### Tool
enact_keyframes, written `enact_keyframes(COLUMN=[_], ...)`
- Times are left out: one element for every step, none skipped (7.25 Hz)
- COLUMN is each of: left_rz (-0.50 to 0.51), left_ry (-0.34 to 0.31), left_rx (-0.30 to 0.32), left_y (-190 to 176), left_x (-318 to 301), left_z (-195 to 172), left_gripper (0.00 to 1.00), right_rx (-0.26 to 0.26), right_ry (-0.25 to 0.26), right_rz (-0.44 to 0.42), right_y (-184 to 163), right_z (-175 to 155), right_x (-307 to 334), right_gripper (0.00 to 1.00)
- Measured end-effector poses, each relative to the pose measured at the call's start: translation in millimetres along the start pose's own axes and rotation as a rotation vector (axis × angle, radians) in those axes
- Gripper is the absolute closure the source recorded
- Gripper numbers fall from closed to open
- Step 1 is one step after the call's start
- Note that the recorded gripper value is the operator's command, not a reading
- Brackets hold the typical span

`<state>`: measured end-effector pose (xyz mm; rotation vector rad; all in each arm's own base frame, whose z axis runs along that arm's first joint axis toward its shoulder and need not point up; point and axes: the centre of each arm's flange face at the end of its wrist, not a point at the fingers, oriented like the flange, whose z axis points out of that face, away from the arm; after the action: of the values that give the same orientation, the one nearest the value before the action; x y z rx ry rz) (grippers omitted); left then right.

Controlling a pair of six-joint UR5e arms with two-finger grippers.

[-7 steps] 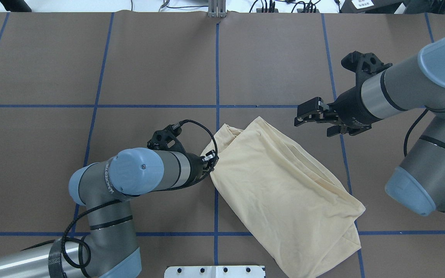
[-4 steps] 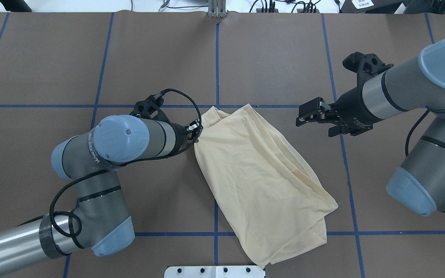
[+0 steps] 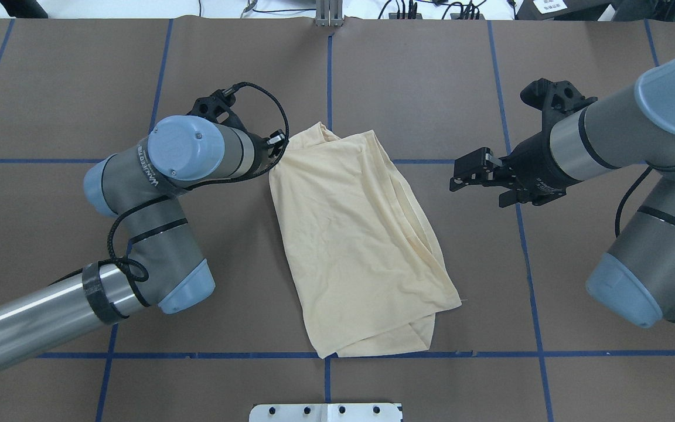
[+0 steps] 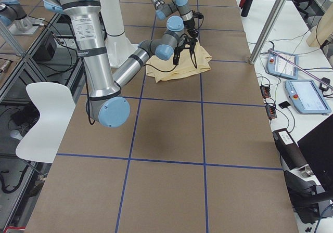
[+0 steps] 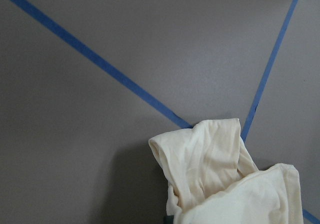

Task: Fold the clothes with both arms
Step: 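Pull the bundle with the left gripper away from the robot, straightening it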

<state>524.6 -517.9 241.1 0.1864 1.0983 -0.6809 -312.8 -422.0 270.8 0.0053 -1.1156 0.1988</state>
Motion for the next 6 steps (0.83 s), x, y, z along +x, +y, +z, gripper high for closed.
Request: enact_keyframes(left_rz=[0.024, 0.043, 0.052, 0.057, 0.073, 0.101], left_ry=[0.032, 0.070, 0.104, 0.124, 0.130, 0.134], left_rx=[0.036, 0.068, 0.093, 0.118, 0.137, 0.150], left_y=[-10.6, -17.1, -21.1, -25.5, -30.6, -37.4], left_x=[10.7, 17.6, 21.1, 22.6, 23.0, 24.2], left_z=[20.3, 38.0, 49.8, 55.5, 57.1, 55.6], left_gripper=[1.00, 1.00, 0.93, 0.01, 0.00, 0.00], right_rx=[0.001, 0.004, 0.007, 0.010, 0.015, 0.024], right_ry=[0.002, 0.004, 0.004, 0.004, 0.005, 0.007], right_rz=[0.003, 0.005, 0.006, 0.006, 0.005, 0.003], right_y=[-1.2, -2.7, -3.9, -4.5, -5.0, -6.0], right_z=[0.7, 0.8, 0.2, 0.2, 0.6, 1.8], right_x=[0.9, 1.8, 2.3, 2.5, 2.7, 2.5], right_gripper=[0.00, 0.00, 0.00, 0.00, 0.00, 0.00])
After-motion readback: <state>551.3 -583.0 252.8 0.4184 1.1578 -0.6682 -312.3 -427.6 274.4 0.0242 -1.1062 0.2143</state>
